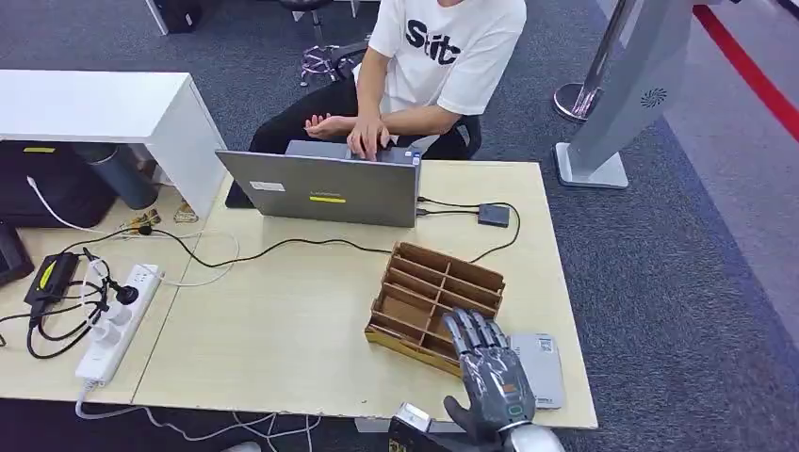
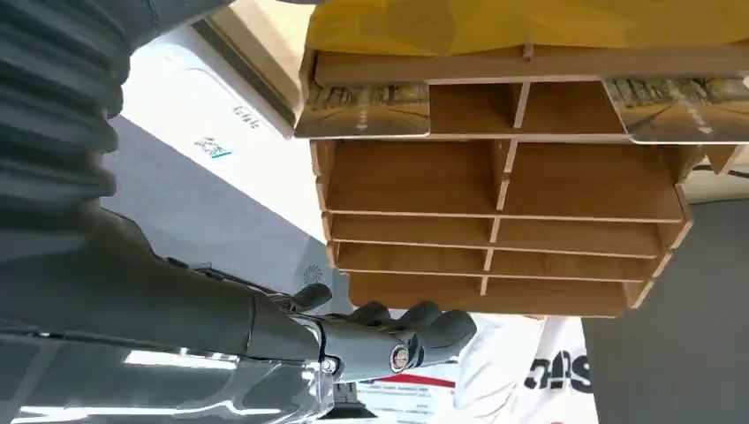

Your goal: Pass the card to the sensor for recognition and then transmit it.

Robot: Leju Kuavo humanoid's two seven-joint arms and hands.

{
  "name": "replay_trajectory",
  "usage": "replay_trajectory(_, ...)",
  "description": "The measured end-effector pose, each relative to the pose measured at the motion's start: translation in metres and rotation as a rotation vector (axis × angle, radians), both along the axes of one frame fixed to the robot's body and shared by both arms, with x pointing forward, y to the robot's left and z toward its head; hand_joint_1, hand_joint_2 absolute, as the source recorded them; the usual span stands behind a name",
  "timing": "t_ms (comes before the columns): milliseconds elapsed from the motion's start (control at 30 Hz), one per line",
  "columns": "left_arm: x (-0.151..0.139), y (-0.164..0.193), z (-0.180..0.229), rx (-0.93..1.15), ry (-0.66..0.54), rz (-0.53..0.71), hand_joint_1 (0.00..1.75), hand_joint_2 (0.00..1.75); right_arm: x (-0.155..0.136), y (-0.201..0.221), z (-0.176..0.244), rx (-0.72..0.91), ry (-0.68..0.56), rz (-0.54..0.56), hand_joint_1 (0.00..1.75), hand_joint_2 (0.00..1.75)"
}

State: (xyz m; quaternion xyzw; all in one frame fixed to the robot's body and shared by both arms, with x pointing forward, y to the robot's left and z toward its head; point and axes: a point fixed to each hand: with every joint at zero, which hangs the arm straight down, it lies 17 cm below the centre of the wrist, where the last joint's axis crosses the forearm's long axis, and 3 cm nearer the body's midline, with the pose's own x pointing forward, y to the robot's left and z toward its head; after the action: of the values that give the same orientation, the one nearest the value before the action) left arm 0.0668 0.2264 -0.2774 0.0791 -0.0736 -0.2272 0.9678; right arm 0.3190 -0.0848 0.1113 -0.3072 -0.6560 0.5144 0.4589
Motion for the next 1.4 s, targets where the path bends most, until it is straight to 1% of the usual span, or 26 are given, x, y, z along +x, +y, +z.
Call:
replay_trajectory(600,0.0,0.002,0.0,0.002,-0.001,0.0,0.0,1.75,0.0,0.006,-0.013,-0.016,0.025,0.019,0.0,1.75)
replay_trajectory(1400,0.001,0.003,0.0,0.005,-0.001,0.0,0.0,1.75,0.0,0.003,-0.028,-0.034,0.059,0.006,0.0,1.75)
